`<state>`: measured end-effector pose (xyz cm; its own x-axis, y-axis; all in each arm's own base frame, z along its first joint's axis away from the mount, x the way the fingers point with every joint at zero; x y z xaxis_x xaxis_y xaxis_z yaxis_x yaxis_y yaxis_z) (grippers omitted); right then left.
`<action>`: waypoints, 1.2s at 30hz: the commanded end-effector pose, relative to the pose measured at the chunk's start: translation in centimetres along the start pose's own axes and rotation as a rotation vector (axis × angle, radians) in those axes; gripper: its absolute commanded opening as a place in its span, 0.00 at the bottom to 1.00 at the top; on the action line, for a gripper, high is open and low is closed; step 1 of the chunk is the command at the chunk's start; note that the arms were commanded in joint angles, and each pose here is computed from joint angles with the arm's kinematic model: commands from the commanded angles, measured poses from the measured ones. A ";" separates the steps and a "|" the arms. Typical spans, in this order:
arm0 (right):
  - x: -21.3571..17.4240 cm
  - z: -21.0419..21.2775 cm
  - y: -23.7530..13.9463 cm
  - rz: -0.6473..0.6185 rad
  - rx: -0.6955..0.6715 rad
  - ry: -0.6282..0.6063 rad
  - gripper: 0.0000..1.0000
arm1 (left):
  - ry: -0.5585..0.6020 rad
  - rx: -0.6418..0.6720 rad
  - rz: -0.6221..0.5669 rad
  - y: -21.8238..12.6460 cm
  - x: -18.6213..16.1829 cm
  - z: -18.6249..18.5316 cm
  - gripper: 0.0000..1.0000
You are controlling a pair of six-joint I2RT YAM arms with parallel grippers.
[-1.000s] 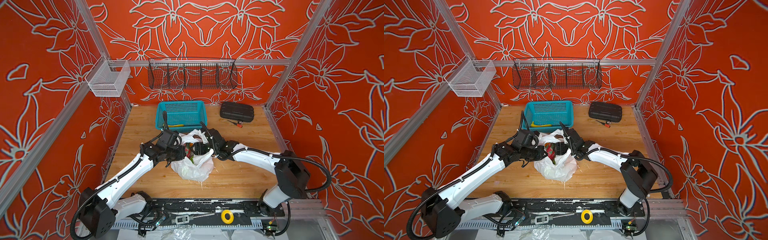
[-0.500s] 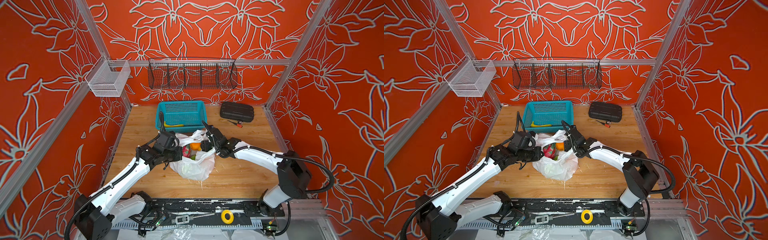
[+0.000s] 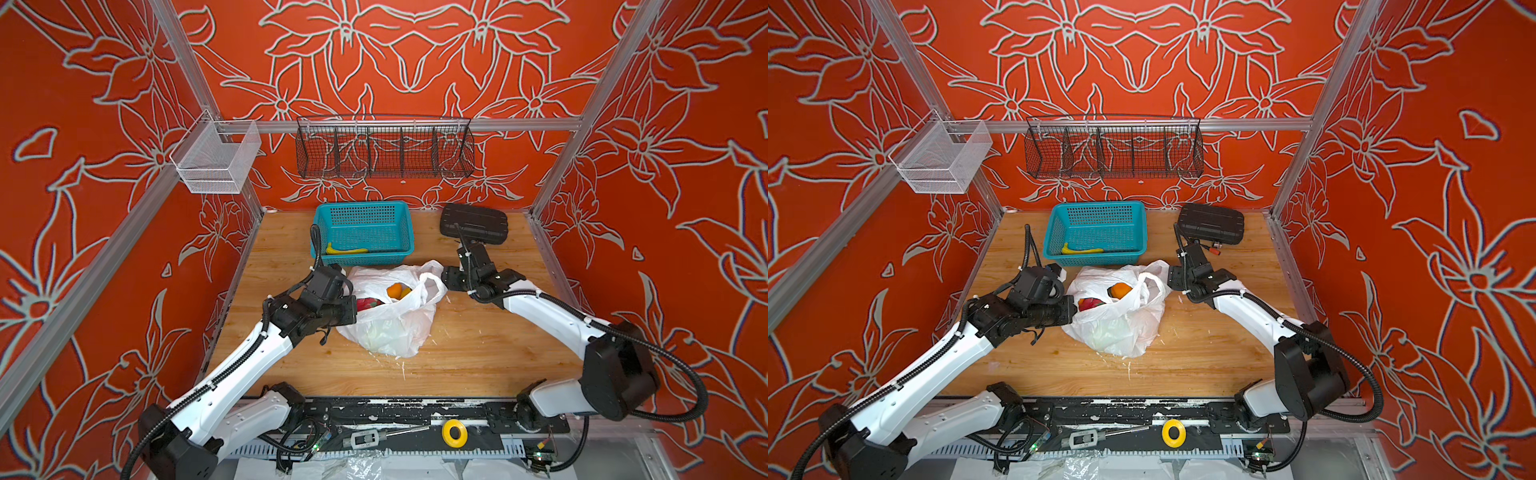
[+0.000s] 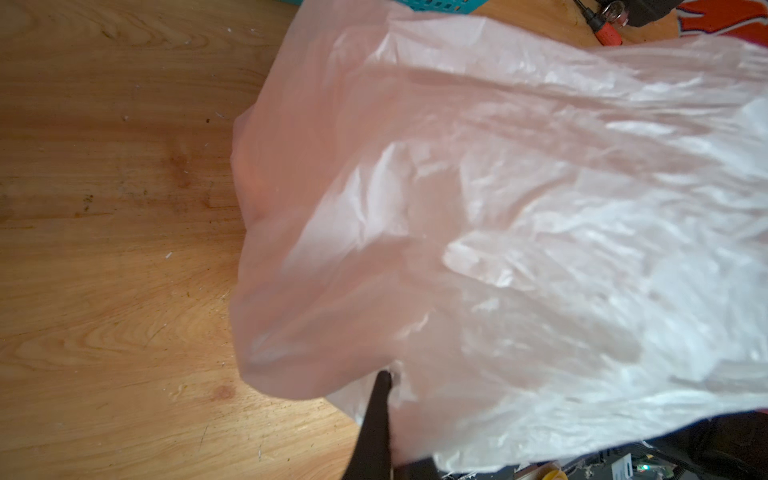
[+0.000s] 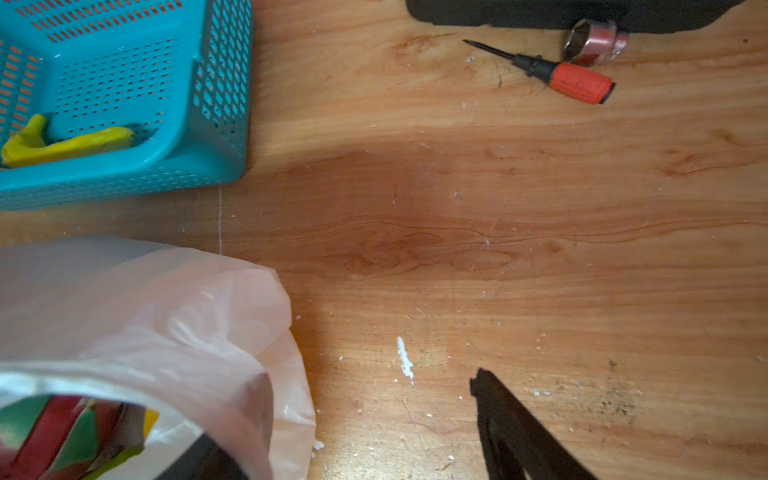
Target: Untie the knot of the plastic bag and take out the fruit
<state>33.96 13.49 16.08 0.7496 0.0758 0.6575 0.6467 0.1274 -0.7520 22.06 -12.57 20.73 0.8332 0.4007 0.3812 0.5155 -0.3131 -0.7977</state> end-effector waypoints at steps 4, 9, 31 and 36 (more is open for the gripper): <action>0.0 -3.7 -1.0 -0.003 -0.031 0.089 0.80 | -0.021 0.072 -0.064 -2.6 1.3 2.7 0.00; 0.1 -4.7 -1.6 -0.018 -0.023 0.114 0.81 | -0.049 0.075 -0.085 -3.6 1.9 3.7 0.00; 1.9 -5.7 -5.2 -0.111 0.178 0.192 0.86 | -0.045 -0.091 -0.077 -5.9 2.6 2.5 0.39; 4.6 -2.1 -9.4 -0.248 0.428 0.148 0.89 | 0.070 -0.287 -0.125 -8.5 3.6 -1.2 0.58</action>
<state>32.37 8.39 22.09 0.6888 -0.1467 0.7099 0.7041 0.3686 -0.6069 20.77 -8.09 25.56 0.7867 0.4472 0.4256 0.5994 -0.3884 -0.6999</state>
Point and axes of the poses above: each gripper's point midway between its finger pads, its own y axis out along the fingers, its own z axis along the line the jaws close on, x = y × z, the point moved 3 cm from there along -y, back along the fingers, and after that the axes turned 14 degrees about -y, right-handed, at the moved point
